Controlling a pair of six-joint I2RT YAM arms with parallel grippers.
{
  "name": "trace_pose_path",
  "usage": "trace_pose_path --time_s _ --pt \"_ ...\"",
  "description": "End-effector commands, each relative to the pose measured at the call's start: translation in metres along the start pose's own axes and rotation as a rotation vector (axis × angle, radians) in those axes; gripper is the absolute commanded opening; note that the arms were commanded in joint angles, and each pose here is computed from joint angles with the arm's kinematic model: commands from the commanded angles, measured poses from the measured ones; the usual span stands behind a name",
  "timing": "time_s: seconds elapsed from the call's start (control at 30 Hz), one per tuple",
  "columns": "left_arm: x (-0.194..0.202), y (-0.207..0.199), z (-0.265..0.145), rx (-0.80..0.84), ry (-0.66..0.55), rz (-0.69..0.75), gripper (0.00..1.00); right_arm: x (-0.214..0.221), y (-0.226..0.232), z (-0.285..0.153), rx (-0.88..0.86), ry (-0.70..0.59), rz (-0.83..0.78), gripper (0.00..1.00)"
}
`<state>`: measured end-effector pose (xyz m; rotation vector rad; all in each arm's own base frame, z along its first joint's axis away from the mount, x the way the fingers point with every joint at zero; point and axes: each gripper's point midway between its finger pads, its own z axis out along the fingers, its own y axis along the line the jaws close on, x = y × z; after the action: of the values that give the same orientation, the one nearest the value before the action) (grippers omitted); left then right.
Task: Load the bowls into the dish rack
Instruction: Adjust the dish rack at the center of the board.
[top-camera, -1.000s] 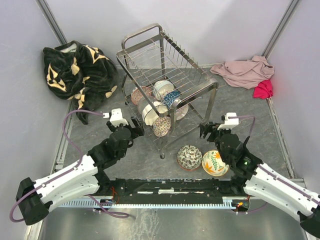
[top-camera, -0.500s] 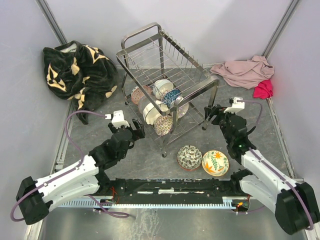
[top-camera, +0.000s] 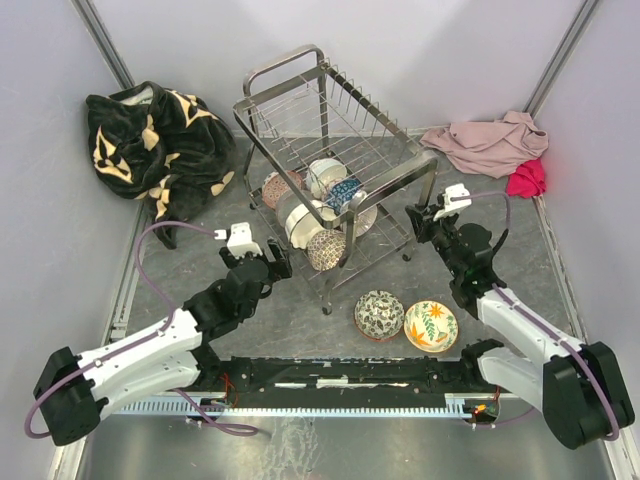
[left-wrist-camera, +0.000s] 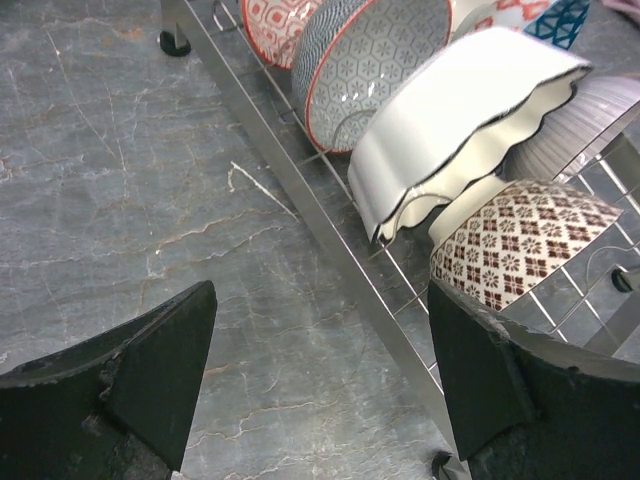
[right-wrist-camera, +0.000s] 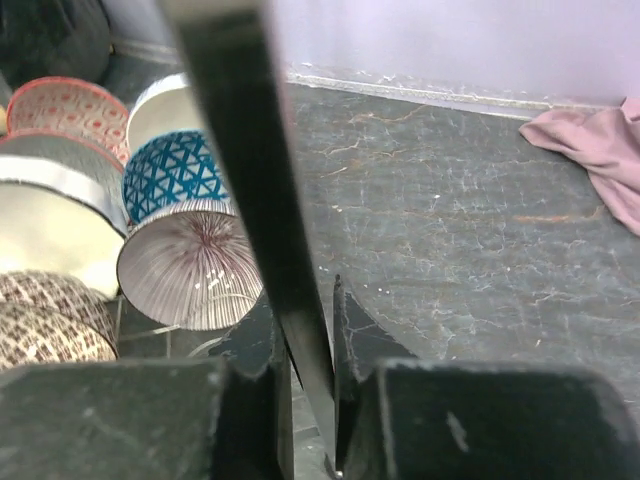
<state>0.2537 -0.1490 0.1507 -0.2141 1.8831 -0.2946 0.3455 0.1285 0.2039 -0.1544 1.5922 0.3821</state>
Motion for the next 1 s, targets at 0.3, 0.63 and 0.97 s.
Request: trace_pose_path --time_s 0.3,0.63,0.97 --pt "0.015 -0.006 0.011 0.007 0.009 -0.084 0.91 0.015 -0.028 -0.064 0.209 -0.058 0.320 0.00" --pt "0.020 -0.010 0.009 0.036 0.030 -0.113 0.91 0.021 -0.043 -0.065 0.346 -0.050 0.352 0.00" --pt "0.016 -0.016 -0.018 0.152 0.070 -0.178 0.89 0.029 -0.007 -0.020 0.434 -0.008 0.312 0.00"
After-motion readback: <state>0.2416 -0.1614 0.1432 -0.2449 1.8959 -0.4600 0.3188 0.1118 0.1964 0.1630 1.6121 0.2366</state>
